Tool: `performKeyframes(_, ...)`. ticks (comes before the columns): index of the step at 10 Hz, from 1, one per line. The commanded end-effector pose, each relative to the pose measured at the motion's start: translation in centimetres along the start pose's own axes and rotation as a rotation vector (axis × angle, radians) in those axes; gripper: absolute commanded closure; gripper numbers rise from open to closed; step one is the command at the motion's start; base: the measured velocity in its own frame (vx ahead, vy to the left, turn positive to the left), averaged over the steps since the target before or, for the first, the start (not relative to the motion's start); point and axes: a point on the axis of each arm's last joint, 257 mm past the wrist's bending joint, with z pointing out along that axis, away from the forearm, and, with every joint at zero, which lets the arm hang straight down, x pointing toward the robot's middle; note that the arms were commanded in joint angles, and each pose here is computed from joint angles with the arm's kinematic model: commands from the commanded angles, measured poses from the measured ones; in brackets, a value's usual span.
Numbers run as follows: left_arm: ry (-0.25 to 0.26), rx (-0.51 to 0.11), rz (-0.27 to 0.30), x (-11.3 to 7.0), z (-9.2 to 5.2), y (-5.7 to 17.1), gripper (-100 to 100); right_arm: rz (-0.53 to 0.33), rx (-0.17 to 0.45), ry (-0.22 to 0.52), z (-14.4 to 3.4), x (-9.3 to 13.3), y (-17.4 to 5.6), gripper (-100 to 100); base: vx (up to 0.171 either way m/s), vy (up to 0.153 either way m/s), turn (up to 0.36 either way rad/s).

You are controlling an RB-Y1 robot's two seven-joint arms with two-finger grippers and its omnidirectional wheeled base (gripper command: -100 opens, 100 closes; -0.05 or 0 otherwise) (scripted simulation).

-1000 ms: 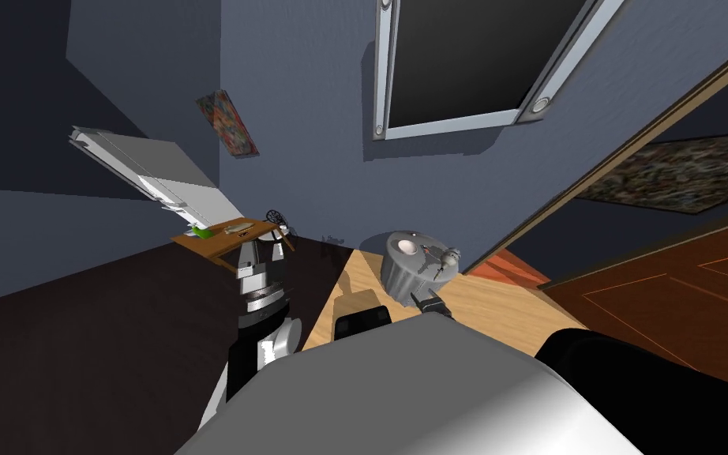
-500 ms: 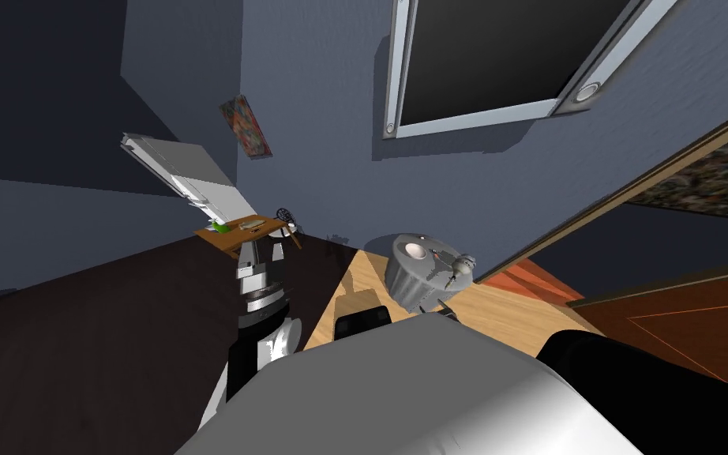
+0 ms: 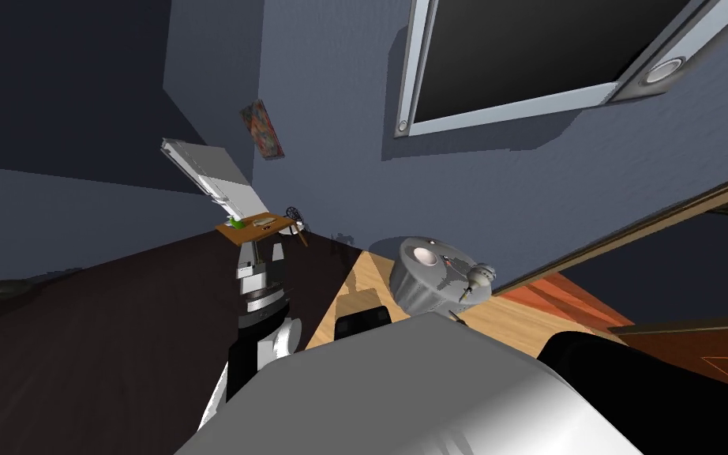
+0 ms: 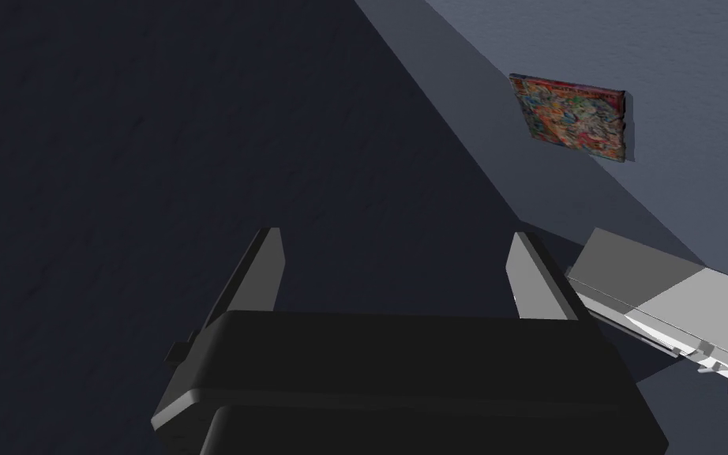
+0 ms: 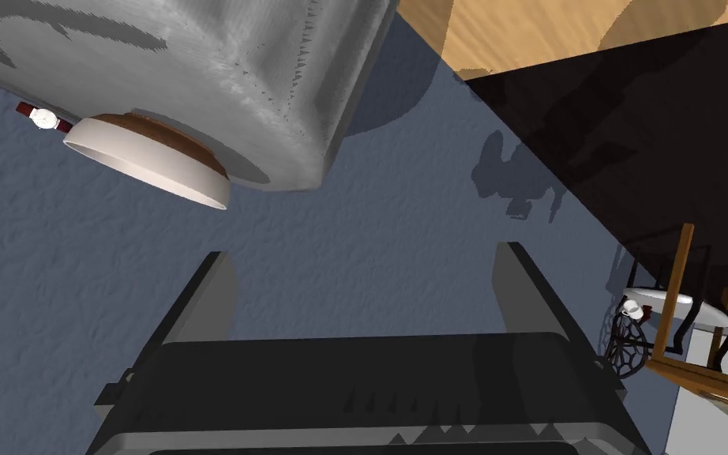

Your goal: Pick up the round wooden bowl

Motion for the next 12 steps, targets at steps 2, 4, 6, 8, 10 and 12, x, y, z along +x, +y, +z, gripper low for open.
performKeyframes(2, 0.0, 0.0, 0.0, 0.0, 0.0, 0.0, 0, -0.11, 0.003, 0.081, -0.8, 3.5, -1.5, -100, 0.096, 0.003, 0.159)
performKeyframes(4, 0.0, 0.0, 0.0, 0.0, 0.0, 0.0, 0, -0.182, 0.004, 0.148, -1.8, 6.4, -2.7, -100, 0.047, -0.003, 0.091)
performKeyframes(6, 0.0, 0.0, 0.0, 0.0, 0.0, 0.0, 0, -0.263, 0.002, 0.211, -2.9, 9.0, -4.1, -100, 0.092, -0.001, 0.182)
performKeyframes(8, 0.0, 0.0, 0.0, 0.0, 0.0, 0.0, 0, -0.343, -0.002, 0.271, -4.1, 11.5, -5.6, -100, 0.103, -0.019, 0.165)
performKeyframes(10, 0.0, 0.0, 0.0, 0.0, 0.0, 0.0, 0, -0.421, -0.008, 0.328, -5.3, 13.7, -7.2, -100, 0.095, -0.02, 0.151)
performKeyframes(12, 0.0, 0.0, 0.0, 0.0, 0.0, 0.0, 0, -0.498, -0.015, 0.367, -6.2, 15.1, -8.6, -100, 0.112, -0.026, 0.161)
